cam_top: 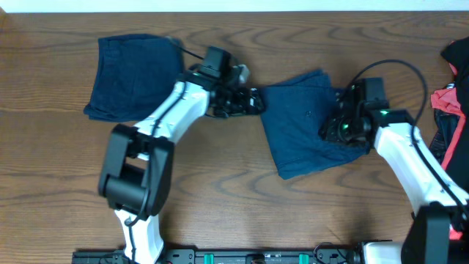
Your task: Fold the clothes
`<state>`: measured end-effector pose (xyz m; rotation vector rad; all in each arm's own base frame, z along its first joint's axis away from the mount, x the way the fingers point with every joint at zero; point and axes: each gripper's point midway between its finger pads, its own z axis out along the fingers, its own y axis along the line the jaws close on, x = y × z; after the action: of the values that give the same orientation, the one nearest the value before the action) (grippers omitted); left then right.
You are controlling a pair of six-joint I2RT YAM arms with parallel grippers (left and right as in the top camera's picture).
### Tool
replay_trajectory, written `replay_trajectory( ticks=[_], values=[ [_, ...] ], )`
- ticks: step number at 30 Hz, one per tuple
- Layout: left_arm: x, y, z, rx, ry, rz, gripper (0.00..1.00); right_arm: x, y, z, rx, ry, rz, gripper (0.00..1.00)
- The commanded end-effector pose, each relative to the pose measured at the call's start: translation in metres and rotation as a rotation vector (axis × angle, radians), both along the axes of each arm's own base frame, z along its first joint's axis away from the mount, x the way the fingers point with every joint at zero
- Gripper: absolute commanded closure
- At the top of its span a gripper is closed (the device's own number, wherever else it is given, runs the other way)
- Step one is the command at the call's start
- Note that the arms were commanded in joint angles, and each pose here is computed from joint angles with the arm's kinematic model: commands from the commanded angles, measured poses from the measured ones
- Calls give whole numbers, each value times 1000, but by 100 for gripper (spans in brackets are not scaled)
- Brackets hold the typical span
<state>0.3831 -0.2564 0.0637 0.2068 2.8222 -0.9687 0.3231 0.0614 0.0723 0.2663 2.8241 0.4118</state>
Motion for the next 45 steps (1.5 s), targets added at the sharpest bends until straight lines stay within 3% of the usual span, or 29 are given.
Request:
replay_trajectory(
  ticks=[1,7,22,25,28,32,34,39,45],
  values=[
    [-19,-22,-25,-10,114,14,9,4,-25,0,-73,0,-109,67],
    [-33,-41,-50,2,184,23,8,-8,-39,-33,-97,115,-192,87],
    [-54,-83,-75,-7,230,13,6,-31,-36,-102,-101,335,-184,94],
    [-59,-93,-75,-15,215,-12,17,-29,-36,-102,-99,331,-183,94],
    [-58,-103,-72,-36,178,-35,34,-30,-35,-102,-96,332,-182,94],
    [-59,-107,-71,-41,125,-100,78,-31,-32,-101,-81,336,-166,98],
    [-59,-105,-70,-36,105,-127,93,-31,-29,-97,-54,340,-148,99],
    [-45,-86,-44,-37,31,-162,94,-28,-23,-58,26,297,-112,99],
    [1,-37,50,-75,-206,-152,94,-11,-24,26,57,50,-107,98]
  ],
)
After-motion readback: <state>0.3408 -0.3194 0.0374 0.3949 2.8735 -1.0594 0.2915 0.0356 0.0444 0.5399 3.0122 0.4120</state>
